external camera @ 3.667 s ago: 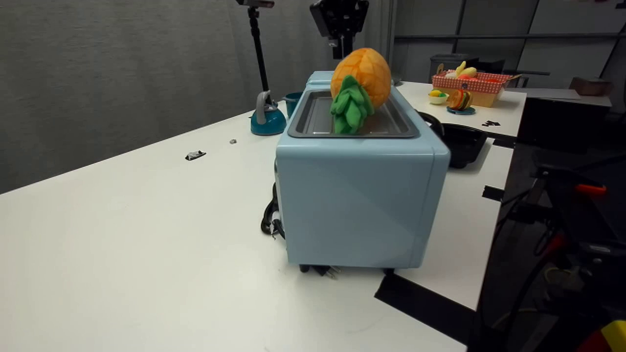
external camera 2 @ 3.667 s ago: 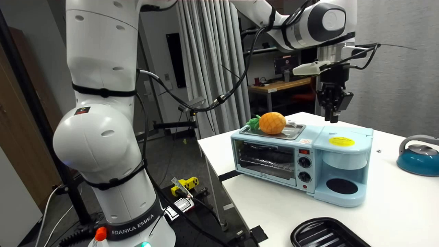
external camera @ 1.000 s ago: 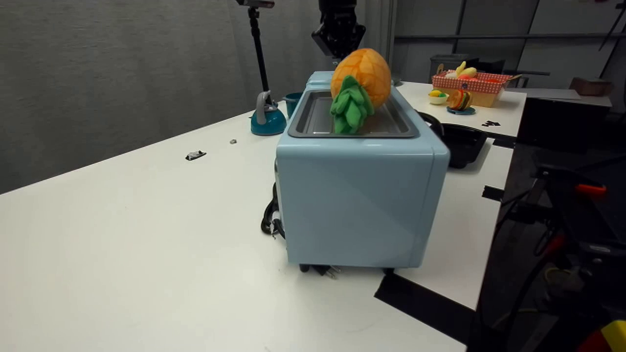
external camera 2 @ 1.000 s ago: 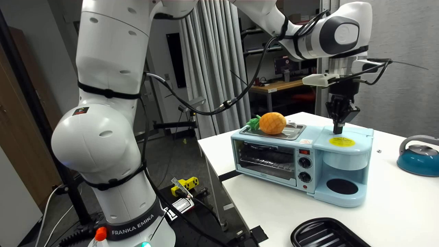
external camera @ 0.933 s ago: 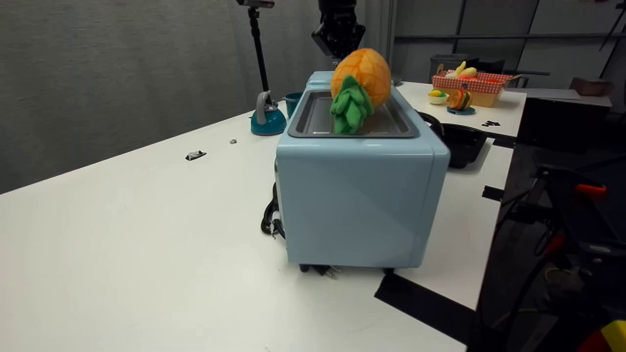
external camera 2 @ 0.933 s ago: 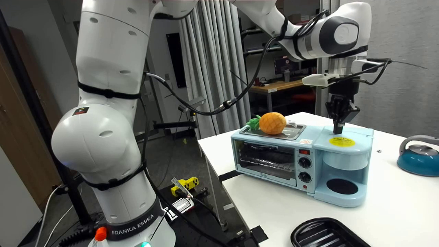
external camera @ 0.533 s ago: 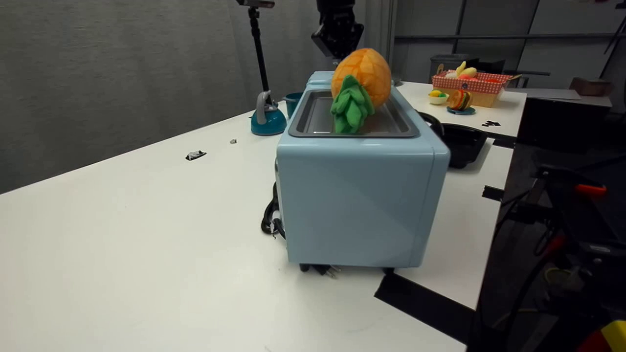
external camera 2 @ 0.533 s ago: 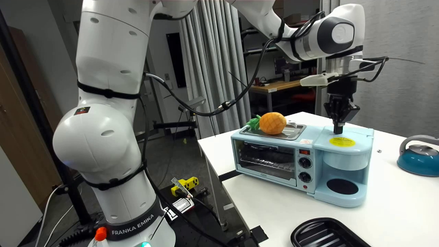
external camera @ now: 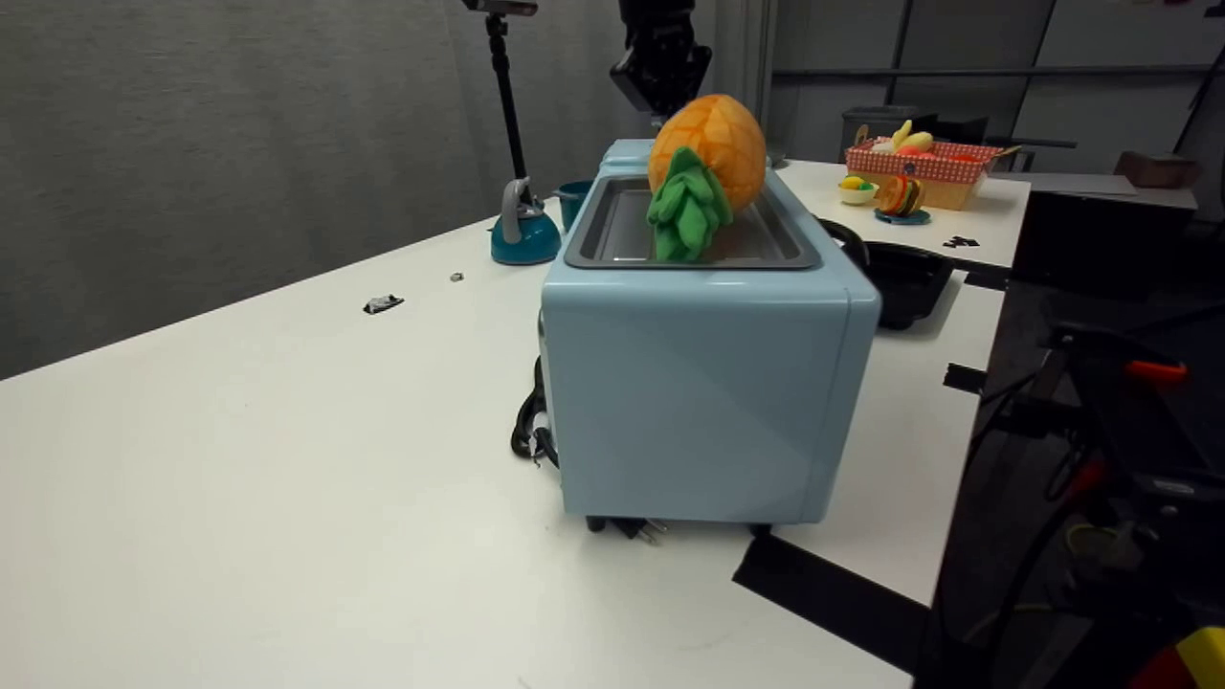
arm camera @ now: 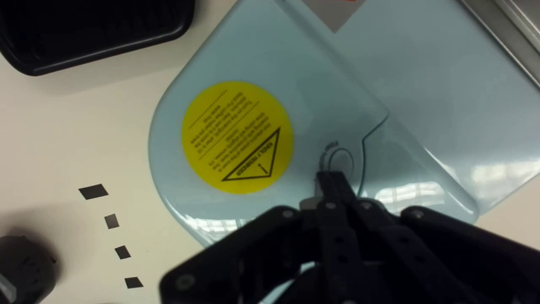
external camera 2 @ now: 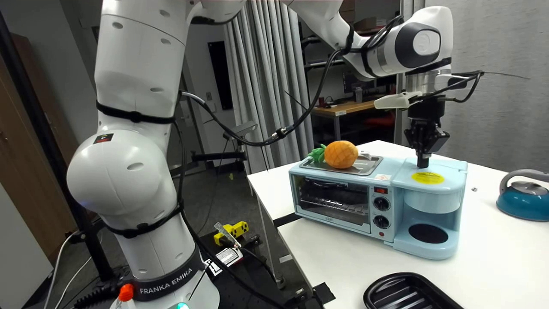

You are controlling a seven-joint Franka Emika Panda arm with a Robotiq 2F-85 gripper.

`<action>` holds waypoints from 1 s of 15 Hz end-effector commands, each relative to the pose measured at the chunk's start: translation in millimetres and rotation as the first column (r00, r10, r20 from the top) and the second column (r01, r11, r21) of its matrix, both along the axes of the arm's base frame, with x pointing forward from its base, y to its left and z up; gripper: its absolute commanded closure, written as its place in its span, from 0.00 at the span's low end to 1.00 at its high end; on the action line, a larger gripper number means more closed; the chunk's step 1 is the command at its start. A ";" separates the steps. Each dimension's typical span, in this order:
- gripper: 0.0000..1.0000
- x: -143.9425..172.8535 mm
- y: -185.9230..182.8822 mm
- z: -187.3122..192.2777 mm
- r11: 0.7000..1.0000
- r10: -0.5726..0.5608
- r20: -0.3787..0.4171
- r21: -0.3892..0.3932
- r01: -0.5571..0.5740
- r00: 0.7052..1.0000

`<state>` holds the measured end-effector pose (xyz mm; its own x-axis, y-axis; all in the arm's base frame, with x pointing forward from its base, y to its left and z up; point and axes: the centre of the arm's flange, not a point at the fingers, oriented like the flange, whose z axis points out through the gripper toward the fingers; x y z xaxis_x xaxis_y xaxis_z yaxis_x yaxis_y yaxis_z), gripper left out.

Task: Press the button on the top right side of the breakfast station to open the coffeemaker chamber

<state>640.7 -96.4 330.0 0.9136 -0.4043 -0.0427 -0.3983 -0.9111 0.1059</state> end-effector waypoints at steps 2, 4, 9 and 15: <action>1.00 -44.4 -15.8 -55.8 1.000 0.009 -0.004 -0.024 -0.009 1.000; 1.00 -54.4 -11.0 -39.9 1.000 0.018 0.040 -0.021 -0.018 0.999; 1.00 -71.2 -13.7 -15.5 1.000 0.015 0.111 -0.019 -0.013 0.994; 1.00 -83.0 -16.3 -8.7 1.000 0.003 0.130 -0.015 -0.001 0.992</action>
<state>582.6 -108.8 329.1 0.9066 -0.4132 0.0862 -0.4185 -0.9064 0.0571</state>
